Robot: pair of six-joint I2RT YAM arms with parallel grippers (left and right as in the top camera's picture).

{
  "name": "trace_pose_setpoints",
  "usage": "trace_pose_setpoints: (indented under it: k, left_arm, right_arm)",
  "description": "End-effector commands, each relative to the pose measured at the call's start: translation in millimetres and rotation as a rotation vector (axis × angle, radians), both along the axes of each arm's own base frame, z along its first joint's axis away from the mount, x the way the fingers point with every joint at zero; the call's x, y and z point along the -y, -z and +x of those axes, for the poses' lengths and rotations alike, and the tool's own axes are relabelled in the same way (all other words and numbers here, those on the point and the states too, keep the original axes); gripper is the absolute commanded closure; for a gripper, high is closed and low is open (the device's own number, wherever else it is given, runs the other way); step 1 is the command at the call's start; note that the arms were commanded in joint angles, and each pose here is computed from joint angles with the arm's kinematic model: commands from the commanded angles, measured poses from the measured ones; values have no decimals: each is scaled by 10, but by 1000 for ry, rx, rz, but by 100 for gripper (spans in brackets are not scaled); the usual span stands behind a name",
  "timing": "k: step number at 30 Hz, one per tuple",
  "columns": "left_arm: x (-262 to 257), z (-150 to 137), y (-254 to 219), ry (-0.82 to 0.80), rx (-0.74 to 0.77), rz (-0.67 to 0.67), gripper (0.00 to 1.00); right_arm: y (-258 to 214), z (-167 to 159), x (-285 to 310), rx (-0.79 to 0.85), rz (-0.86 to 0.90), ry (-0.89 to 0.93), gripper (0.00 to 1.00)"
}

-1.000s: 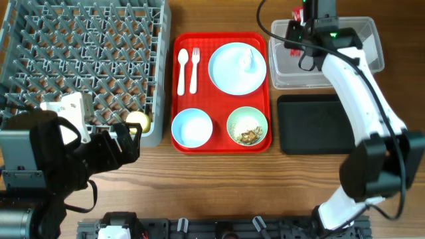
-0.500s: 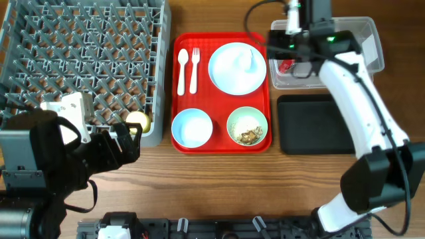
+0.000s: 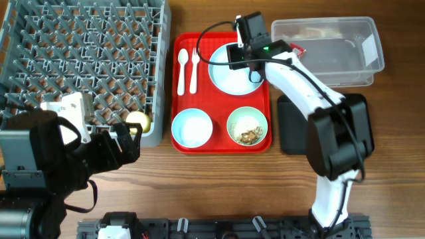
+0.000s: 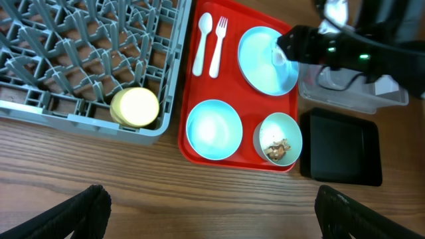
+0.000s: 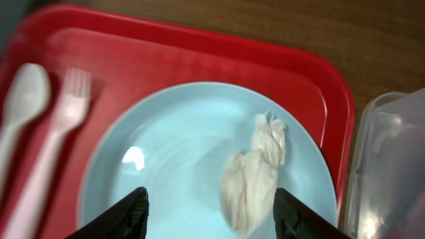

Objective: Sort waste into correct bins and load items into the dishwasher rack

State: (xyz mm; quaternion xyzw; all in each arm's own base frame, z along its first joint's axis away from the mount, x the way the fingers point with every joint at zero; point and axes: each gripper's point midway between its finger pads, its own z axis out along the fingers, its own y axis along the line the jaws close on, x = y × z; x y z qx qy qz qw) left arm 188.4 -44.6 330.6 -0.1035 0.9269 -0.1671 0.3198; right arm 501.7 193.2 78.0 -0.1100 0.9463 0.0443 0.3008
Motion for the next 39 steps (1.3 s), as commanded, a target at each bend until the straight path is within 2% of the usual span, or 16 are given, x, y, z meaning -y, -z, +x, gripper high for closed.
trace_pose_setpoints:
  k: [1, 5, 9, 13, 14, 15, 16, 17, 21, 24, 29, 32, 35, 36, 38, 39]
  left_arm:
    - [34, -6, -32, 11, 6, -14, 0]
    - [35, -6, -32, 11, 6, -15, 0]
    - [35, -6, -32, 11, 6, -15, 0]
    - [34, -6, -32, 11, 6, -14, 0]
    - [34, -6, -32, 11, 6, -14, 0]
    - [35, -6, -32, 11, 6, -15, 0]
    - [35, -6, -32, 11, 6, -15, 0]
    - [34, -6, -32, 11, 6, -14, 0]
    - [34, -6, -32, 11, 6, -14, 0]
    - [35, -6, -32, 11, 6, -15, 0]
    - [34, -6, -32, 11, 6, -14, 0]
    - [35, -6, -32, 11, 6, -15, 0]
    - [35, -6, -32, 12, 6, -14, 0]
    - [35, -6, -32, 11, 6, -15, 0]
    - [35, -6, -32, 11, 6, -15, 0]
    - [34, -6, -32, 11, 6, -14, 0]
  right_arm:
    - [236, 158, 128, 19, -64, 51, 39]
    - [421, 226, 128, 22, -69, 58, 40]
    - [548, 124, 158, -37, -73, 77, 62]
    - [651, -52, 222, -118, -102, 86, 65]
    - [668, -84, 234, -133, -103, 94, 70]
    - [671, -113, 233, -146, -101, 93, 83]
    - [615, -140, 210, -153, -87, 83, 92]
    - [547, -171, 170, -160, -67, 65, 96]
    - [-26, -256, 15, -125, 44, 9, 96]
    - [-682, -285, 19, -16, 100, -1, 96]
    - [-1579, -228, 516, 211, 64, 135, 93]
    - [-1624, -165, 917, 234, 5, 237, 96]
    - [-1310, -131, 1175, 156, -30, 286, 96]
    - [-1172, -118, 1256, 122, -43, 302, 92]
    - [-903, -123, 1379, 43, -45, 316, 46]
    - [-874, -150, 1387, 23, -33, 315, 33]
